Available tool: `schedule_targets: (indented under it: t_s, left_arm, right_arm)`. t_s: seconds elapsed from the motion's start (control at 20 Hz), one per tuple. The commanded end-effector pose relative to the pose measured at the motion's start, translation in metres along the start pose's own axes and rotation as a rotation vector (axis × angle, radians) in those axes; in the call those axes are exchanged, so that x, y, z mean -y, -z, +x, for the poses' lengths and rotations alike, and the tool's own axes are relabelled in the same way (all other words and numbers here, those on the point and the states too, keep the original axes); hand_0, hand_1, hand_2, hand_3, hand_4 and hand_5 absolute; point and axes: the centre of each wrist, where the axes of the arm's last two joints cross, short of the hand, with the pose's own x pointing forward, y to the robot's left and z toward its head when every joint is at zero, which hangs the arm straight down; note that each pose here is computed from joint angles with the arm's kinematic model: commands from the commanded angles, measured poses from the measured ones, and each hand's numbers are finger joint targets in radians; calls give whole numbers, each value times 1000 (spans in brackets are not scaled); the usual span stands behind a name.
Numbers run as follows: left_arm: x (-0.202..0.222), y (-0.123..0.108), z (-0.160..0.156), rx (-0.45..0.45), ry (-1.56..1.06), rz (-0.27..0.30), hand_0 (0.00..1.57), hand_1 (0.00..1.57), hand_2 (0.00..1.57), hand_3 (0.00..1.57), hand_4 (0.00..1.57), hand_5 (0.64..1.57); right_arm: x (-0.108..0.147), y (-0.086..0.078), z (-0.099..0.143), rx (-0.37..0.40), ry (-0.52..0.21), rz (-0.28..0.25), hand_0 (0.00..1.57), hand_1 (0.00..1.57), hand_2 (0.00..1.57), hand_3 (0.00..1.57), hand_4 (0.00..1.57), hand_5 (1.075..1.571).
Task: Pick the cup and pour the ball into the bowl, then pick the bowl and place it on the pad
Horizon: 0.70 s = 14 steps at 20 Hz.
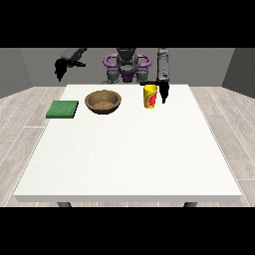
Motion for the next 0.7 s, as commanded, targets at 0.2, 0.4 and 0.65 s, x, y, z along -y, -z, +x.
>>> schedule_targets:
  t_s: [0.2,0.4,0.65]
  left_arm:
    - [-3,8,-29,37,17,-1,0,0,0,0,0,1520]
    - [-2,-14,-48,-21,35,11,0,0,0,0,0,1521]
    - [16,-4,-50,-5,30,9,0,0,0,0,0,1559]
  right_arm:
    - [14,14,-4,39,4,13,0,0,0,0,0,1571]
    - [-13,-10,-24,-11,13,19,0,0,0,0,0,1571]
    - [9,11,-11,35,1,10,0,0,0,0,0,1571]
